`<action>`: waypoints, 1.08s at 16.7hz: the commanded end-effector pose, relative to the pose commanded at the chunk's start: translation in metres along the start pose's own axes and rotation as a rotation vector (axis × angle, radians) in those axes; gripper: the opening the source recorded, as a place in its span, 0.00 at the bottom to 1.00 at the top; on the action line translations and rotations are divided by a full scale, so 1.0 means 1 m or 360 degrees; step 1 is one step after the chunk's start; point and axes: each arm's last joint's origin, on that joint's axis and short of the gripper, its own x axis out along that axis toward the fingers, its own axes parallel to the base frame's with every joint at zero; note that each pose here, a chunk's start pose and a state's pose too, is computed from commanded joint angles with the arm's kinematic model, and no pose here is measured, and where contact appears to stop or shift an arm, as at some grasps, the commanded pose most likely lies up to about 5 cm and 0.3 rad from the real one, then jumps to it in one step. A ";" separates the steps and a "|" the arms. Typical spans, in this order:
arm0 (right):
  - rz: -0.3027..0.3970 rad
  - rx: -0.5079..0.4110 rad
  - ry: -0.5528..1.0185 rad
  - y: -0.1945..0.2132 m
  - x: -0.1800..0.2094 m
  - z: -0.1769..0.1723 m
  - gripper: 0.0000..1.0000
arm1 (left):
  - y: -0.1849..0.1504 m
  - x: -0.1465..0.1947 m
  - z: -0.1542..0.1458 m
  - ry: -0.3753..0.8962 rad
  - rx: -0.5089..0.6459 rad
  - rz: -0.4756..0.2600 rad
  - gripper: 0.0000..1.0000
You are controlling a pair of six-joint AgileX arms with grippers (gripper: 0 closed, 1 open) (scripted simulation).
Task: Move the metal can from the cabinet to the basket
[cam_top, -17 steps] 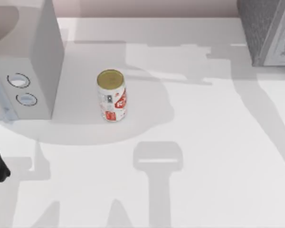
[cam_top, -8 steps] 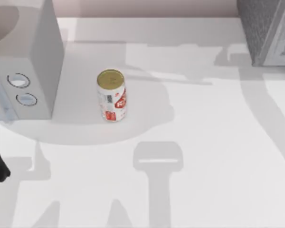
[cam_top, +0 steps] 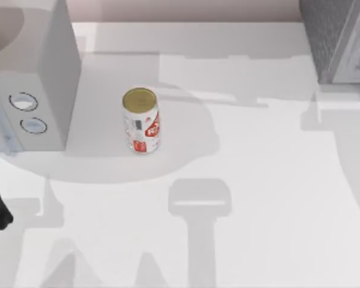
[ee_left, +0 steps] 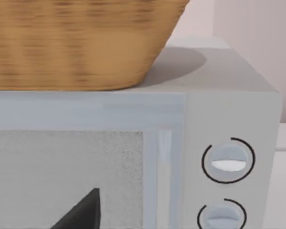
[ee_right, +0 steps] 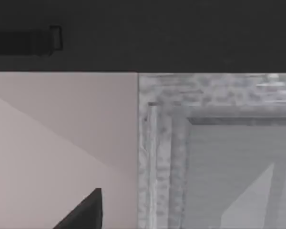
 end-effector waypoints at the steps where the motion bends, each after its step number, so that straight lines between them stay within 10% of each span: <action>1: 0.0002 -0.0004 0.0024 -0.004 -0.008 -0.020 1.00 | 0.000 0.000 0.000 0.0000 0.0000 0.0000 1.00; 11: 0.0027 0.0005 0.0096 -0.028 -0.063 -0.220 1.00 | 0.000 0.000 0.000 0.0000 0.0000 0.0000 1.00; 18: 0.0038 0.0010 0.0034 -0.031 -0.066 -0.260 1.00 | 0.000 0.000 0.000 0.0000 0.0000 0.0000 1.00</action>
